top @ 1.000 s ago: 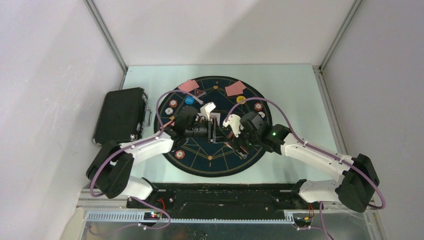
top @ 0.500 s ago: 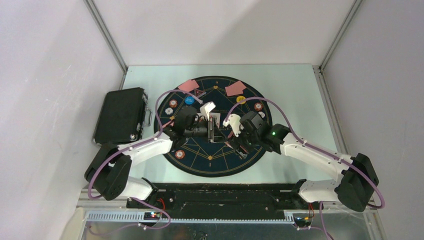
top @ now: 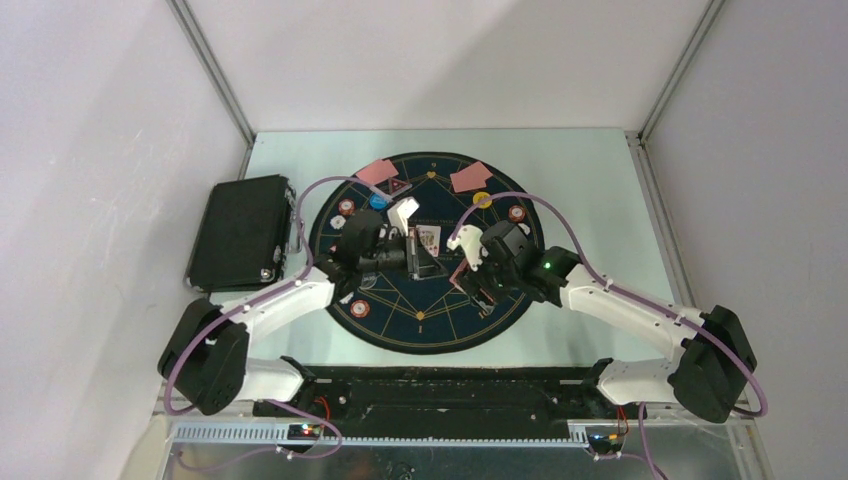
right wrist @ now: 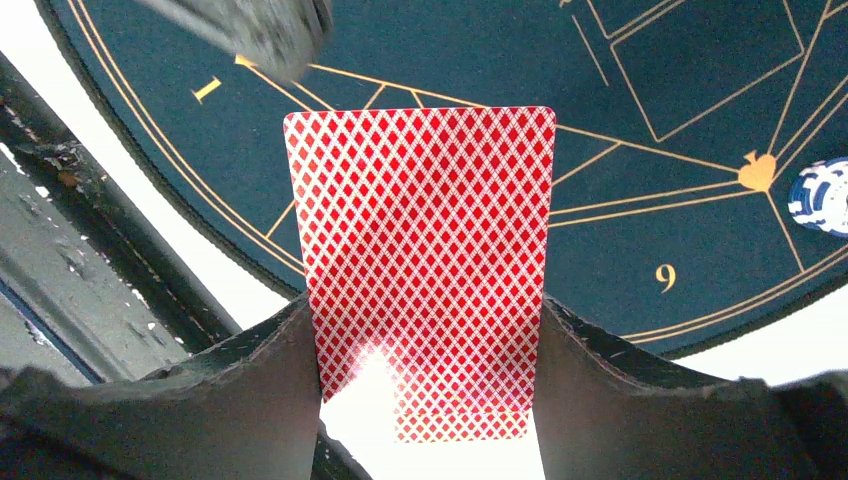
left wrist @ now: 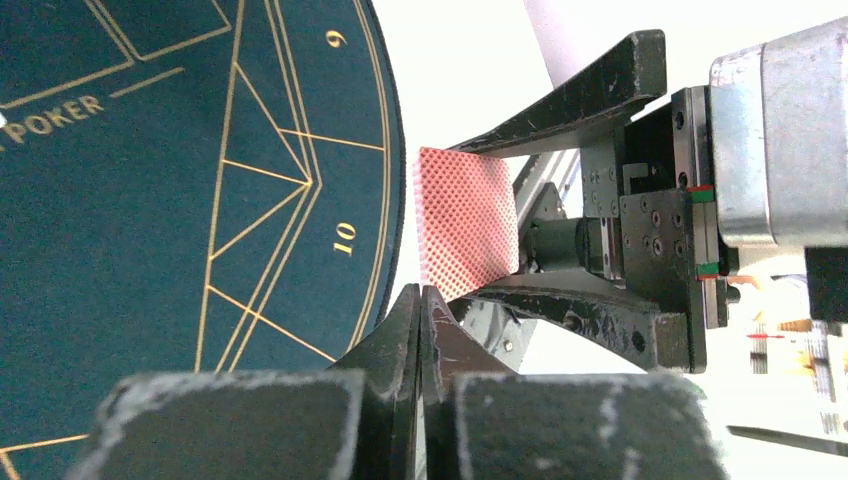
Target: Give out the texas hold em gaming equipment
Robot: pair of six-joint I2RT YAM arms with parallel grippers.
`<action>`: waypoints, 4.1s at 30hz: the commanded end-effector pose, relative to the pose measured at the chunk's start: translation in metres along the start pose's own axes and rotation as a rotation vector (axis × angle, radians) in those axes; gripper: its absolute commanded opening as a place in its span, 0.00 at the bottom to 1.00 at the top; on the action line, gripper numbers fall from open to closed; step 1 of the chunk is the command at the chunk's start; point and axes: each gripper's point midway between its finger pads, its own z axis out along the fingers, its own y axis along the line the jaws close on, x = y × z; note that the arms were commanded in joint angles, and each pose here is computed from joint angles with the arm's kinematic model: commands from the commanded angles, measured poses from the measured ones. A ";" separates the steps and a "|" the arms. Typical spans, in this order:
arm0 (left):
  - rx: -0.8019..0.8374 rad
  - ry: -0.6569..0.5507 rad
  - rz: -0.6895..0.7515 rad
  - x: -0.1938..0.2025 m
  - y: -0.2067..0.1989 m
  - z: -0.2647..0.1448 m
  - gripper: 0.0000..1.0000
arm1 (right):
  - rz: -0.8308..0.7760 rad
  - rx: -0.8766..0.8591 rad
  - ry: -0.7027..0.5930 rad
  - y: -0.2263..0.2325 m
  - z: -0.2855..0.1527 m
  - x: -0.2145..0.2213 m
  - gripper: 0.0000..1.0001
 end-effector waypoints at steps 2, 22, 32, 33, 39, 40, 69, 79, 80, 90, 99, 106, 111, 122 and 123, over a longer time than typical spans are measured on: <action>-0.030 -0.046 0.032 -0.008 0.006 -0.011 0.00 | 0.015 0.030 -0.065 -0.007 -0.009 -0.024 0.00; 0.105 0.036 0.023 -0.005 -0.017 0.021 0.78 | -0.004 -0.004 -0.115 0.001 -0.016 -0.035 0.00; 0.147 0.065 0.017 -0.006 -0.026 0.039 0.72 | -0.002 -0.003 -0.115 0.001 -0.015 -0.035 0.00; 0.140 0.070 0.013 -0.005 -0.024 0.040 0.70 | -0.001 -0.001 -0.117 0.001 -0.015 -0.035 0.00; 0.075 0.095 0.015 0.005 -0.010 0.043 0.67 | 0.004 0.010 -0.132 -0.001 -0.019 -0.038 0.00; 0.067 0.101 0.018 0.007 -0.007 0.043 0.67 | 0.006 0.011 -0.136 -0.002 -0.020 -0.038 0.00; -0.026 0.069 0.030 0.004 0.005 0.023 0.22 | 0.009 0.024 -0.144 -0.002 -0.024 -0.038 0.00; -0.153 0.025 0.071 -0.003 0.018 0.005 0.00 | 0.025 0.038 -0.124 -0.006 -0.022 -0.034 0.00; -0.156 0.014 0.077 -0.005 0.017 0.002 0.00 | 0.026 0.039 -0.122 -0.006 -0.021 -0.033 0.00; -0.204 -0.035 0.093 -0.012 0.022 -0.019 0.00 | 0.033 0.044 -0.118 -0.008 -0.020 -0.033 0.00; -0.119 -0.129 0.120 -0.031 0.002 -0.039 0.00 | 0.082 0.086 -0.123 -0.020 -0.021 -0.033 0.00; -0.169 -0.256 0.184 -0.056 0.001 -0.063 0.00 | 0.219 0.232 -0.102 -0.055 -0.028 -0.022 0.00; -0.166 -0.302 0.168 -0.073 0.005 -0.061 0.00 | 0.305 0.332 -0.074 -0.075 -0.035 -0.009 0.00; -0.218 -0.272 0.053 -0.092 0.032 -0.034 0.00 | 0.438 0.490 -0.064 -0.104 -0.046 0.013 0.00; -0.226 -0.266 0.044 -0.091 0.036 -0.031 0.00 | 0.439 0.486 -0.067 -0.103 -0.046 0.012 0.00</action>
